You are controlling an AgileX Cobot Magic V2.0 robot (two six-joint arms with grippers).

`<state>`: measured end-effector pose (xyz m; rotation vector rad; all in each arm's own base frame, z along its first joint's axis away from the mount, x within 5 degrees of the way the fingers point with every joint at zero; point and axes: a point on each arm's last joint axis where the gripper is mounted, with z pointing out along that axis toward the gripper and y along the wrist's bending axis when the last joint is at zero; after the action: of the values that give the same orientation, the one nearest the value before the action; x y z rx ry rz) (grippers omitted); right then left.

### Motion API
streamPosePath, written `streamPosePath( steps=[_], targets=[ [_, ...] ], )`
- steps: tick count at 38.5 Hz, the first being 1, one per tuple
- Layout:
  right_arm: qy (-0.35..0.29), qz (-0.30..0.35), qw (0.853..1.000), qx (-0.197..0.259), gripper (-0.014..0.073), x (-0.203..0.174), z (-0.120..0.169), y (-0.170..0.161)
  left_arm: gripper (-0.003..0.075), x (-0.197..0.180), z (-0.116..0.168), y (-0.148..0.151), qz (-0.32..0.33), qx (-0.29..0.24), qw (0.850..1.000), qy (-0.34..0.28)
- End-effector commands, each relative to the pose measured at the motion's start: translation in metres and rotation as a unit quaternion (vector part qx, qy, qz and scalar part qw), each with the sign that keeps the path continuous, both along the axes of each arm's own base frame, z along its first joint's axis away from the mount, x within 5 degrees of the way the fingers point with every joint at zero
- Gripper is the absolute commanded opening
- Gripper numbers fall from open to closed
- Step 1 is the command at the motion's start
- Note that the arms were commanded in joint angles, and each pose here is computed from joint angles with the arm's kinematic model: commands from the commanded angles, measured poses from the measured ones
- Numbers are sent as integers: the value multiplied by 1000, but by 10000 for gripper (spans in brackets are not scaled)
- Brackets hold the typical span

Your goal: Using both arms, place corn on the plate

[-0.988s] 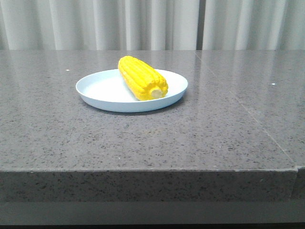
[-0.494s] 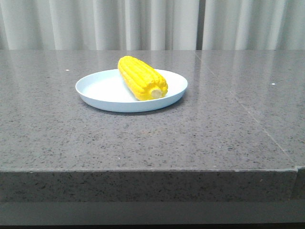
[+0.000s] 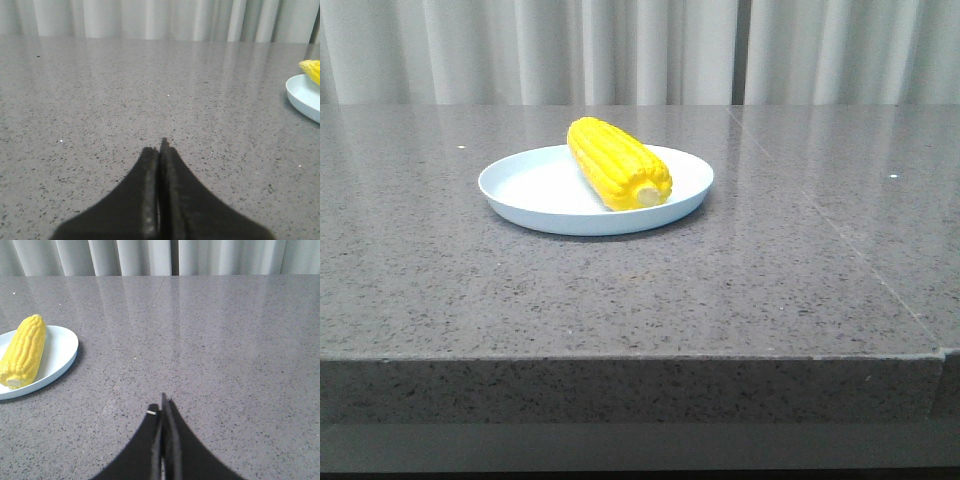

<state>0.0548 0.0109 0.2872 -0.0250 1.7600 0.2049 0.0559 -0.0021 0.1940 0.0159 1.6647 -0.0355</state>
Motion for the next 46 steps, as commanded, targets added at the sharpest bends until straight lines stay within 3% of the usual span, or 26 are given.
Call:
streamPosePath(
  steps=[1,16,24,34,46],
  targets=[
    [-46,-8,999,0,-69,1,15,-1,-20,0,1,0,2,-7,999,-36],
    [-62,-13,998,1,-69,3,9,-2,-20,0,1,0,2,-7,999,-36],
    [-96,-25,995,-5,-69,5,-24,-4,-20,0,1,0,2,-7,999,-36],
    [-83,-65,994,-13,-69,0,-80,-9,-20,0,1,0,2,-7,999,-36],
    [-71,-71,995,-14,-69,0,-88,-10,-20,0,1,0,2,-7,999,-36]
  ],
)
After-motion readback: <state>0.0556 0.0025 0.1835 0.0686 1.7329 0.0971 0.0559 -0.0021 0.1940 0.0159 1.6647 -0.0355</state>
